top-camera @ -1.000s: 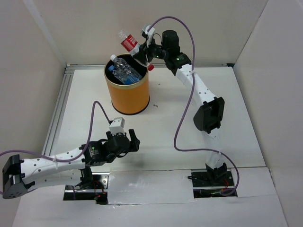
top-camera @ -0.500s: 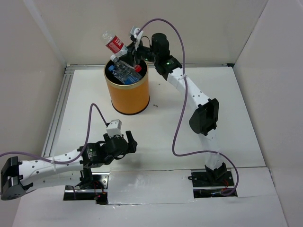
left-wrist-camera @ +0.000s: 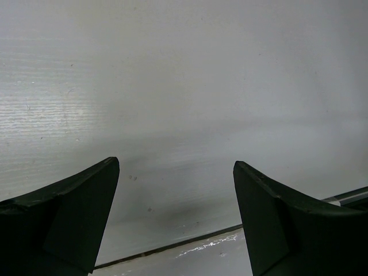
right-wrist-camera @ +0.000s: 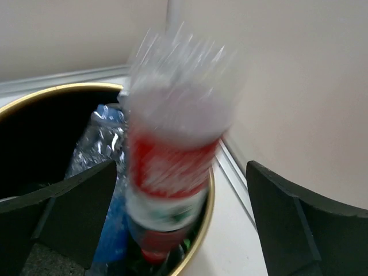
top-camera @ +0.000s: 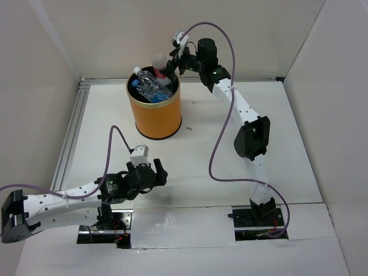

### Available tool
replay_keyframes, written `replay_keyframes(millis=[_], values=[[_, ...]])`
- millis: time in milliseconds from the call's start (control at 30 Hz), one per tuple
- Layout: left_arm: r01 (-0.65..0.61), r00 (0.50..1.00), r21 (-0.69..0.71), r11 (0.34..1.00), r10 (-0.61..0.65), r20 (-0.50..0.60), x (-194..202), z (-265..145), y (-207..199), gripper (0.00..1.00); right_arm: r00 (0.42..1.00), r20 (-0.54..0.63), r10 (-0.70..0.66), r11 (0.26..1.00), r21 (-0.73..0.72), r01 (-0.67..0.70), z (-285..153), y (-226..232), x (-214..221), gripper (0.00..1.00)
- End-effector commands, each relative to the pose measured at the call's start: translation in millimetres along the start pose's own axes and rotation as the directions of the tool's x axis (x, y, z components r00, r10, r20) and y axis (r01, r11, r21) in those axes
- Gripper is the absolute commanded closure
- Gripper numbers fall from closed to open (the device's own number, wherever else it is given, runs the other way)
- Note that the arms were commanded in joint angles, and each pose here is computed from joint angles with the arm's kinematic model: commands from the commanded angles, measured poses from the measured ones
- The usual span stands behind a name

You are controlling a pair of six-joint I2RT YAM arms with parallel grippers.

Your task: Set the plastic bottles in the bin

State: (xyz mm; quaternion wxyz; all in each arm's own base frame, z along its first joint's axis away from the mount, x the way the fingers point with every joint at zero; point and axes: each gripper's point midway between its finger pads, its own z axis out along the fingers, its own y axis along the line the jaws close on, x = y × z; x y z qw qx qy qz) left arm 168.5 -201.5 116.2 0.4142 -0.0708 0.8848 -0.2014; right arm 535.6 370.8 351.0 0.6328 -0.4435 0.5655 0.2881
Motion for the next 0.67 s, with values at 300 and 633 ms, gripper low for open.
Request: replay_keyframes(millis=[300,633], values=[[-0.062,0.997,0.041,0.997,0.060,0.057,-21,3,-29,0.06,0.994,-0.048,0.096,0.967,0.240,-0.082,-79,-28,-68,0.00],[-0.166,0.982,0.106,0.980,0.155,0.109,-45,2,-60,0.00,0.801,-0.373,0.468,0.728,0.676,-0.111,-277,27,112,0.00]])
